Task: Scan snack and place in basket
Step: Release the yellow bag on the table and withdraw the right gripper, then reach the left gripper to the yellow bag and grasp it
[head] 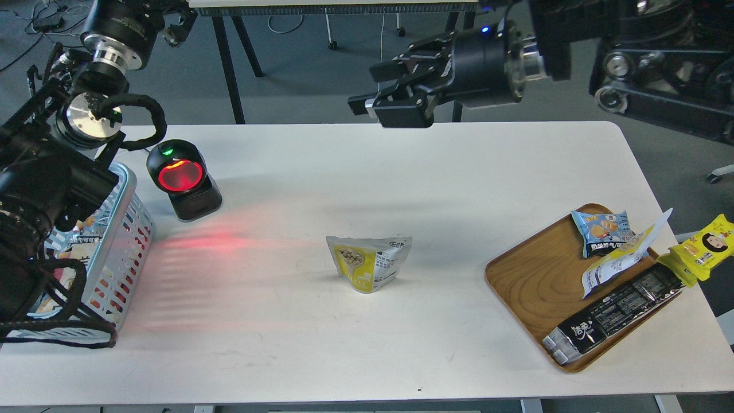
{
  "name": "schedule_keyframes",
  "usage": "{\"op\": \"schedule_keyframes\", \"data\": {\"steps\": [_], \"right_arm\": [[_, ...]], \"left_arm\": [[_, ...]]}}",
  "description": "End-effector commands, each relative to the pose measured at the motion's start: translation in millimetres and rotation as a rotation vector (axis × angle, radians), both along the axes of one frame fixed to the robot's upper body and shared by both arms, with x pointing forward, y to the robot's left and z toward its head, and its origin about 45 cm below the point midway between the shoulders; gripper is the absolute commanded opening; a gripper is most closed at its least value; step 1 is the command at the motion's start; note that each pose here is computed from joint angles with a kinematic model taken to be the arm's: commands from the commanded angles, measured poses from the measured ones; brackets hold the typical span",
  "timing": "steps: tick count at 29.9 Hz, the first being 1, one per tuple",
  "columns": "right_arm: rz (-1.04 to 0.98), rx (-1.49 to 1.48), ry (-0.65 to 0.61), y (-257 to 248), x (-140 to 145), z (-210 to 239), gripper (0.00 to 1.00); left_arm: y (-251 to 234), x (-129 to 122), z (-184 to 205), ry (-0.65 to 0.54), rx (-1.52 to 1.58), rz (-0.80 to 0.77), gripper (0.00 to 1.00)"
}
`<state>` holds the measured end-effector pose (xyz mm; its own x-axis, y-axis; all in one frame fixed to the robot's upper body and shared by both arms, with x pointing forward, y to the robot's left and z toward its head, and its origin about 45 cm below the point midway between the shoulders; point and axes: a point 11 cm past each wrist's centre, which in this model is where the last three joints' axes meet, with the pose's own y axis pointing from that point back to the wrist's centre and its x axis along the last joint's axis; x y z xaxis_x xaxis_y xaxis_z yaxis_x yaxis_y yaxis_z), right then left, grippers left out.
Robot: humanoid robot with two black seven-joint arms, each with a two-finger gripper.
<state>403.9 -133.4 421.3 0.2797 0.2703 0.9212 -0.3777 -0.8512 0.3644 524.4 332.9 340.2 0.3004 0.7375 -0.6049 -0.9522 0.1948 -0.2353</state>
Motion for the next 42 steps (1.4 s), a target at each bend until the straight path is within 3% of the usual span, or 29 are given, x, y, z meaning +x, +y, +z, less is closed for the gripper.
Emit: {"op": "schedule_keyframes", "data": {"steps": [1,8,15,23,27,36,42], "right_arm": [[-0.162,0.208,0.125,-46,9,10,0.94],[-0.435,0.538,0.294,-130,17,-1,0.94],[-0.678,0.920,0.478,-187,35,-21,0.94],[-0.837,1.319,0.635,-226,48,-27,0.94],[-0.890,1.551,0.705,-252,52,-26,0.95],[-0.931,1.852,0.884,-279,43,-76,0.96],[-0.923,1.991,0.989,-280,33,-121,0.97]], "left_arm": [[0,1,4,0.049,0.040,-0.050,0.96],[-28,-8,30,-0.007,0.399,-0.194,0.95],[-56,-28,75,-0.167,0.798,-0.307,0.96],[-134,-93,103,-0.475,1.180,-0.522,0.95],[-169,-115,95,-0.589,1.302,-0.596,0.95],[-225,-167,-1,-0.889,1.869,-0.835,0.94],[-240,-185,-37,-1.058,2.089,-0.896,0.94]]}}
